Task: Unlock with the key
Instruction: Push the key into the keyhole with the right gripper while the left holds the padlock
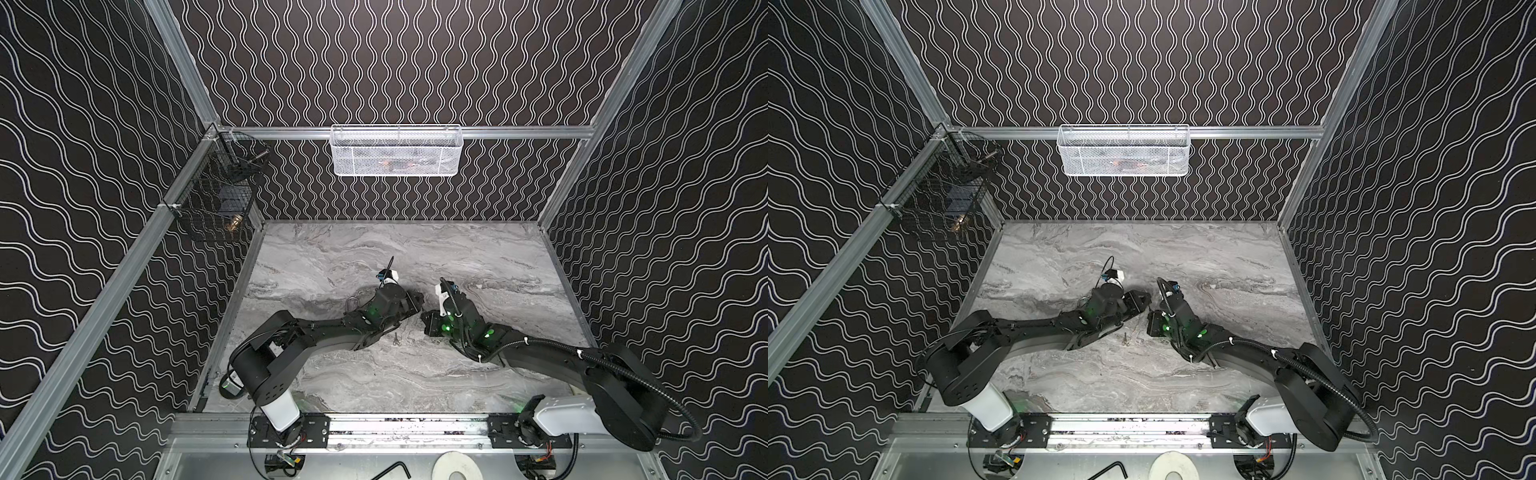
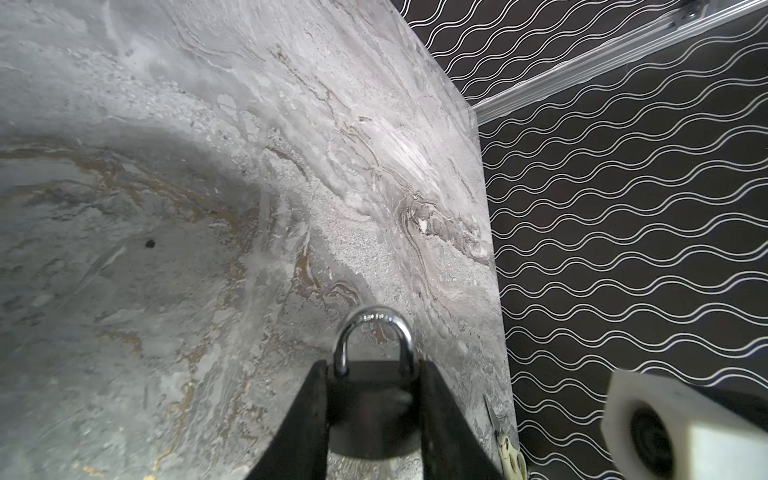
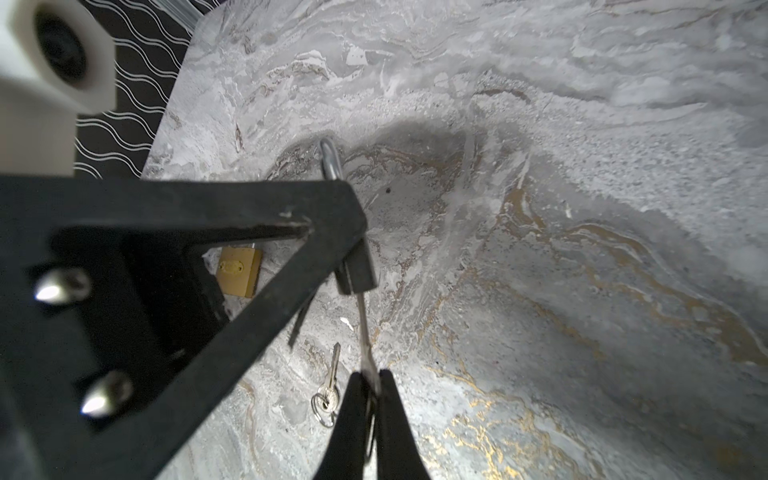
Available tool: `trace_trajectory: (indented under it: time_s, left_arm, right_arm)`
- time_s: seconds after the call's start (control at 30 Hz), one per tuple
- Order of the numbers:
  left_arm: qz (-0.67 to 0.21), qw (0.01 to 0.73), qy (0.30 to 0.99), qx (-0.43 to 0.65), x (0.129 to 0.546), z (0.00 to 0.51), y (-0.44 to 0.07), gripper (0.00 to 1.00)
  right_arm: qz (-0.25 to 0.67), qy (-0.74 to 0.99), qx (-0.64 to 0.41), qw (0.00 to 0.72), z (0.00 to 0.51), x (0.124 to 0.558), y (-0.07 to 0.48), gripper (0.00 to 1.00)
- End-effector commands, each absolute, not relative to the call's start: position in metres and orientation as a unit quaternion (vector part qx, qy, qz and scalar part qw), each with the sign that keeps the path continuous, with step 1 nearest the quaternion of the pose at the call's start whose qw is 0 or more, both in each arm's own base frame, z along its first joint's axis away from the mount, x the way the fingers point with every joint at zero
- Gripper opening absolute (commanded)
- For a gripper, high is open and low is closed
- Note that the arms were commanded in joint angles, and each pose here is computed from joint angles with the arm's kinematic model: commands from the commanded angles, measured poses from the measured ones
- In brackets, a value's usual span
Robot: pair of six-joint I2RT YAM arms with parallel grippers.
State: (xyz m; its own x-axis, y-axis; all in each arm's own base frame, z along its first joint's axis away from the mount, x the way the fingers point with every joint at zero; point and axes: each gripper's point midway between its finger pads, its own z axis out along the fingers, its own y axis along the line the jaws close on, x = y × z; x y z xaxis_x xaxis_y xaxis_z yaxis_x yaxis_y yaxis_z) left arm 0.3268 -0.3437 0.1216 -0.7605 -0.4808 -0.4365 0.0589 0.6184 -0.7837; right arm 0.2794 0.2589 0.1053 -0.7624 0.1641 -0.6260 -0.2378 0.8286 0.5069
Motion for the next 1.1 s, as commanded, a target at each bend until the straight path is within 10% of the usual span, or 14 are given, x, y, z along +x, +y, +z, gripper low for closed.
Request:
trace_trajectory:
  time_s: [0.0,1.07]
  left_arm:
    - [-0.405,0.3,0.855,-0.121,0.316,0.107,-0.342,0.0]
    - [-0.425,0.307,0.822,-0.222,0.319,0.088,-0.344,0.0]
  right_arm:
    - [0.331,0.855,0.001,0.399,0.14,0.296,0.264,0.0]
    - [0.317,0.874,0.049,0.364,0.103,0.304,0.27,0.0]
